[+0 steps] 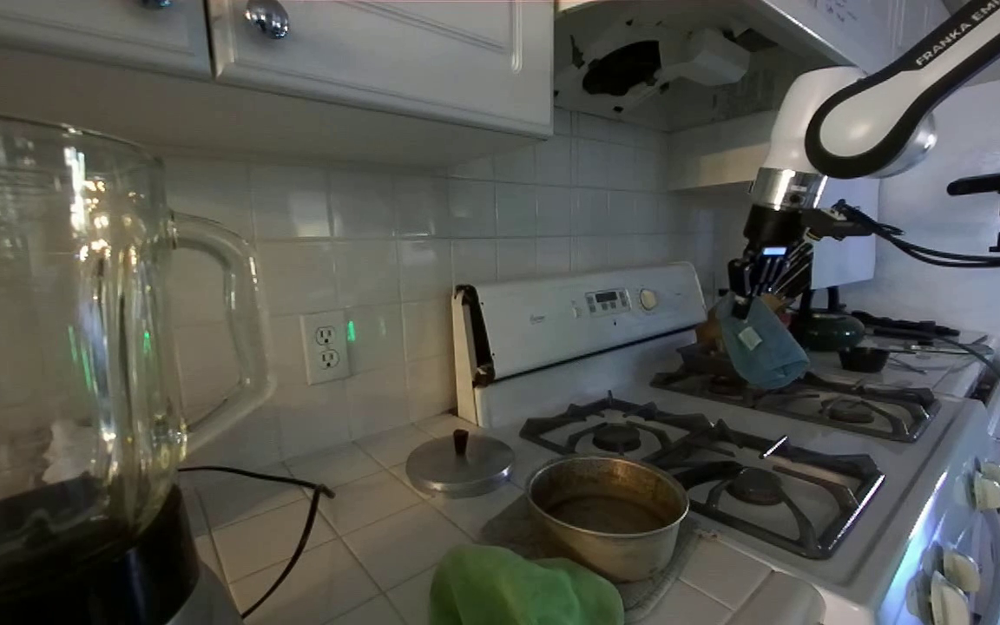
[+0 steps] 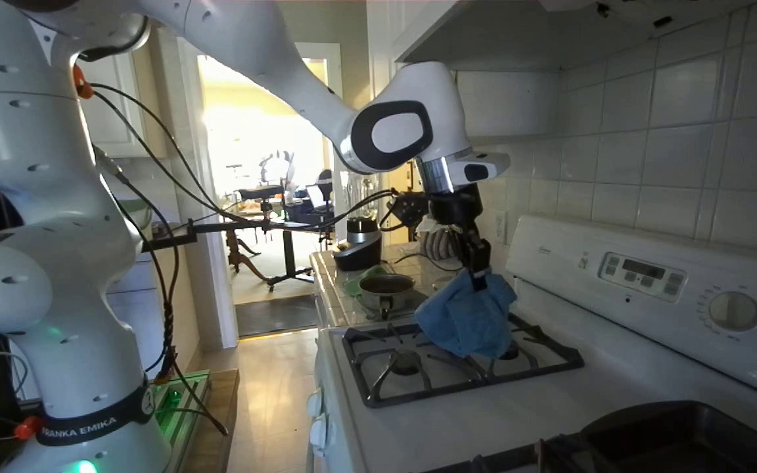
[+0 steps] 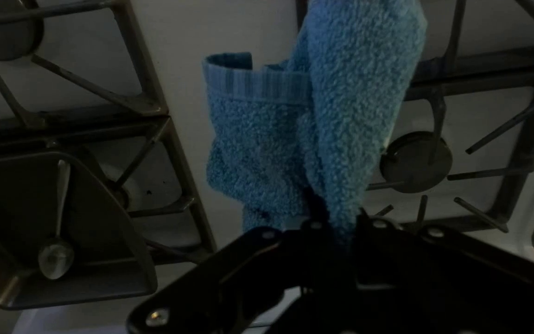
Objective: Use the blue towel to wipe the hood above the stove then place it on the left side of the counter.
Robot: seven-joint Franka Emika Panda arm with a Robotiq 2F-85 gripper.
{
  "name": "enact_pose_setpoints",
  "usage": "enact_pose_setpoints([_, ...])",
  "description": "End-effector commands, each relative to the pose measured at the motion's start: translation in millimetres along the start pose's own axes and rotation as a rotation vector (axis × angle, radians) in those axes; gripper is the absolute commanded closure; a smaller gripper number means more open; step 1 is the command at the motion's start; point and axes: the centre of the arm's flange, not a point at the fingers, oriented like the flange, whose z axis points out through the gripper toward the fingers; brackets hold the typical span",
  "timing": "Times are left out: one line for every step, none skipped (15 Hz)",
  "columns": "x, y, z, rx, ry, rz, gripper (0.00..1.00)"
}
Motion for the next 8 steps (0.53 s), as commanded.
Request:
enact_pose_setpoints([3.5,5.5,12.6,-0.016,0.023,0.011,0.97])
enact_pose_setpoints([3.8,7.1,15.4,-0.021,0.023,0.013,0.97])
enact_pose_setpoints([4.2,9.0,17.7,-0.023,0.022,0.018,0.97])
enact_pose_setpoints([4.3,10.6,19.7,-0.028,0.023,0.020,0.97])
enact_pose_setpoints([4.4,12.1,21.1,-0.029,0.022,0.021,0.97])
enact_pose_setpoints([4.7,14.1,22.7,-0.036,0.024,0.023,0.97])
enact_pose_setpoints([5.0,15.8,24.0,-0.039,0.023,0.024,0.97])
enact_pose_setpoints([5.1,17.6,25.2,-0.044,0.021,0.025,0.97])
